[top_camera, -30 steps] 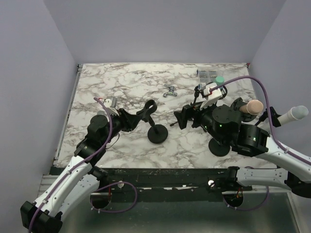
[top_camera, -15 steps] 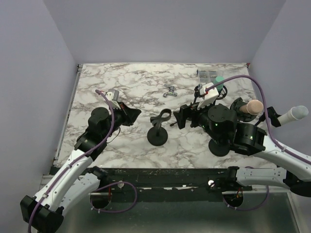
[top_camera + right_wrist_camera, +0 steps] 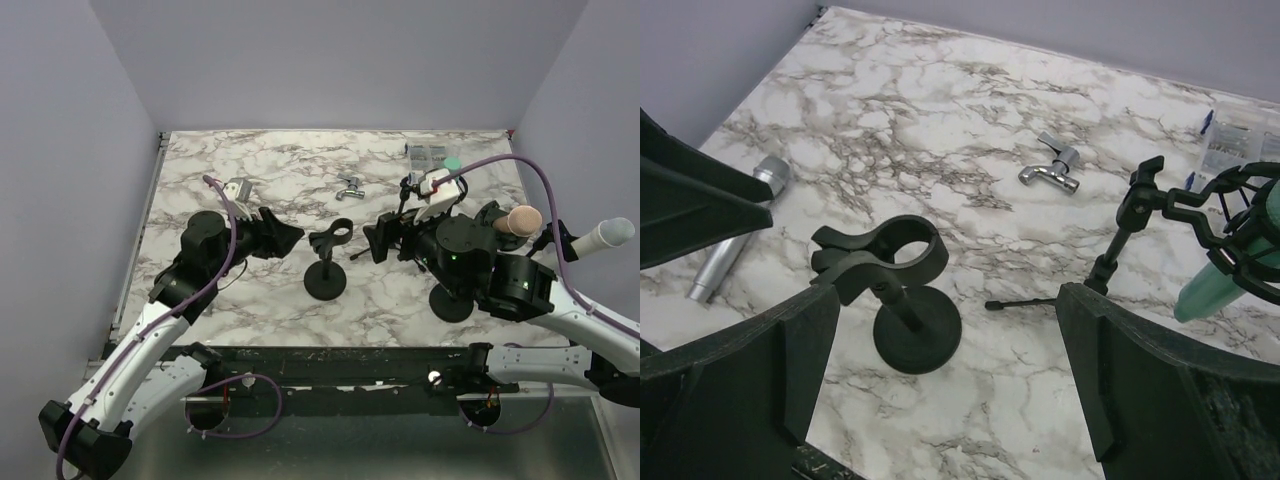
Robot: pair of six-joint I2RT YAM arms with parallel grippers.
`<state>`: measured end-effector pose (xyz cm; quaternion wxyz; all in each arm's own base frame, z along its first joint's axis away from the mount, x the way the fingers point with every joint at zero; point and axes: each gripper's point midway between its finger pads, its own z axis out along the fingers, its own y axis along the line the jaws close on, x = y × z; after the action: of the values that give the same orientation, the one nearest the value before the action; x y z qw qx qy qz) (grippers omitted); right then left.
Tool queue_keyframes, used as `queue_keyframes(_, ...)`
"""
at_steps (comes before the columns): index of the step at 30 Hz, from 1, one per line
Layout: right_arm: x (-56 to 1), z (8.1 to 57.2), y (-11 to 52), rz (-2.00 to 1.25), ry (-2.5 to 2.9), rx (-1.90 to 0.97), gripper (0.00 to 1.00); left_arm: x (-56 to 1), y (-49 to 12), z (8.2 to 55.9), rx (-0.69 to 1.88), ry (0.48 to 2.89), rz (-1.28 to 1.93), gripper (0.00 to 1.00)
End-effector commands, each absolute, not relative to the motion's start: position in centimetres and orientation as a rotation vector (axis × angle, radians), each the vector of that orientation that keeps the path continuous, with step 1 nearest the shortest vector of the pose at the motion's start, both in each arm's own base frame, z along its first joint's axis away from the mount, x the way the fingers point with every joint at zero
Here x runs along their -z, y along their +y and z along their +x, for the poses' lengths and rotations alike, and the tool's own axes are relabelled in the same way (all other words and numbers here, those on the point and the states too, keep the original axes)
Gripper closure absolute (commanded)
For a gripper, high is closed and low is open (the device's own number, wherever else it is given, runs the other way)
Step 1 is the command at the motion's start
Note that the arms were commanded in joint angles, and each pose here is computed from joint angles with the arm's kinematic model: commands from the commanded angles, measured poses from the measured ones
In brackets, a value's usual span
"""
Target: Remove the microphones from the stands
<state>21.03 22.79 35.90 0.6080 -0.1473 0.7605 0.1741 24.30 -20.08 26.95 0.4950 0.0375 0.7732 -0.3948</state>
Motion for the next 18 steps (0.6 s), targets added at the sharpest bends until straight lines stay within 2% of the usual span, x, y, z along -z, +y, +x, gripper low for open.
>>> queue_keyframes(1, -37.5, 21.6, 20.9, -0.287, 1.748, -0.314, 0.0, -30.7, -19.6, 22.9, 0.935, 1.811, 0.211, 0.23)
queue_keyframes(3, -37.9, 22.0, 20.3, -0.266, 1.755, -0.254, 0.0, -32.4, -19.2, 22.8, 0.887, 1.777, 0.265, 0.15)
queue_keyframes(8, -39.5, 23.6, 17.5, -0.165, 1.751, -0.003, 0.0, -37.4, -17.9, 23.0, 0.749, 1.687, 0.372, 0.05)
queue_keyframes(13, -41.4, 24.9, 15.1, -0.083, 1.705, 0.236, 0.0, -39.5, -17.5, 23.8, 0.657, 1.603, 0.446, 0.01)
queue_keyframes(18, -40.9, 29.1, 13.4, -0.059, 1.781, 0.271, 0.0, -36.5, -17.0, 24.6, 0.582, 1.631, 0.471, 0.01)
